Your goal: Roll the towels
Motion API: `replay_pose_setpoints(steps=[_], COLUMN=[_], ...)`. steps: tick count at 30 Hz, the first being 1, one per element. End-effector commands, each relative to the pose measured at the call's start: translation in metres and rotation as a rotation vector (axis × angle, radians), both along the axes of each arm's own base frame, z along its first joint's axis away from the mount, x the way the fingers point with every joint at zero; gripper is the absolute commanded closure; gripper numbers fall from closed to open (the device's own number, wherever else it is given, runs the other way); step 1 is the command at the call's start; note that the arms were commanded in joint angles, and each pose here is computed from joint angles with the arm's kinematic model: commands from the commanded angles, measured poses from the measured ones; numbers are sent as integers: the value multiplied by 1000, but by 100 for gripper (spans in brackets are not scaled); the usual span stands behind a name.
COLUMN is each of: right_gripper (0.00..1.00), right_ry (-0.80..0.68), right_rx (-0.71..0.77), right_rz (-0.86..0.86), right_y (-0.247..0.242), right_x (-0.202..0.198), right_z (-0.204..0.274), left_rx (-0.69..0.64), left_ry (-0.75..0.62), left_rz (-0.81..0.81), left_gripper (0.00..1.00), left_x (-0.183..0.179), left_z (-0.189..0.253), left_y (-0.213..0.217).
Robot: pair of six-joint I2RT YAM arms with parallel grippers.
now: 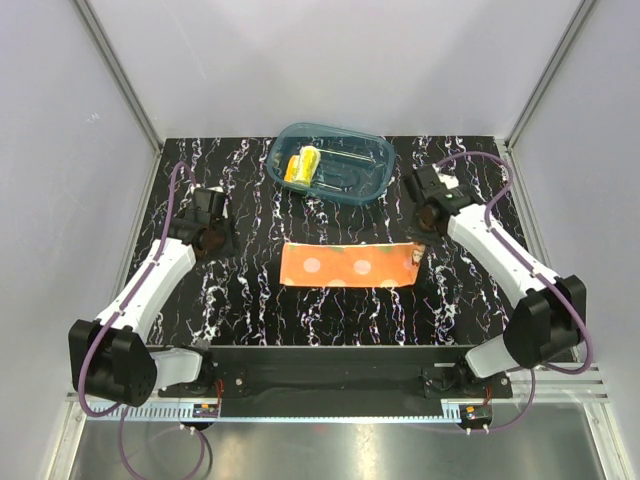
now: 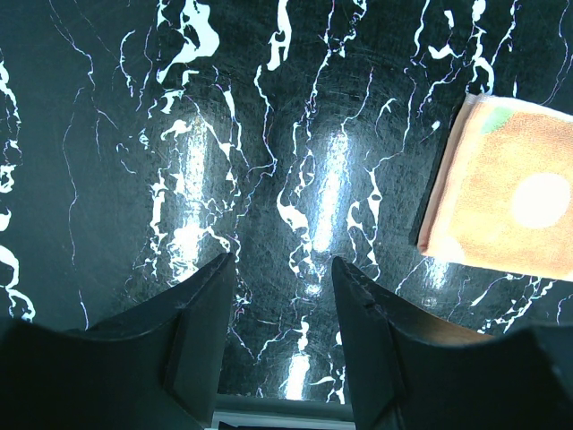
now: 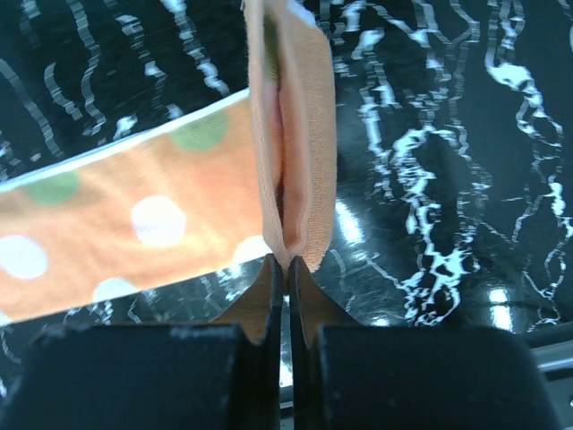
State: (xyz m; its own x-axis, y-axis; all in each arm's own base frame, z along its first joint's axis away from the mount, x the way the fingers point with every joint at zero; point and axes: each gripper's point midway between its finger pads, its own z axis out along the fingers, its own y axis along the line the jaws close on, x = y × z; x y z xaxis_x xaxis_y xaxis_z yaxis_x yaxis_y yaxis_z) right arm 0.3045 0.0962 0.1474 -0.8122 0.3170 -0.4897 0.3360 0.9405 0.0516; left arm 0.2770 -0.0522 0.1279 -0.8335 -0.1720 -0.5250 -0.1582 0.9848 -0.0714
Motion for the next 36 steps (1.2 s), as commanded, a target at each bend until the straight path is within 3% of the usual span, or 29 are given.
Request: replay_pose_setpoints(steps=[1,16,36], right_gripper=[100,100,100], right_ry=[-53,-79,-45], right_rx=[-25,-32,-34], right_rz=[4,240,427], right_y=[22,147,244], right_x=[7,10,-12], right_z=[21,31,3], left_rx=[3,8,14], left_ry=[-66,-78,-73], left_rz=[-7,-2,2], left_gripper=[47,47,47], left_x=[7,7,6], left_z=[13,16,15], left_y=[2,4,5])
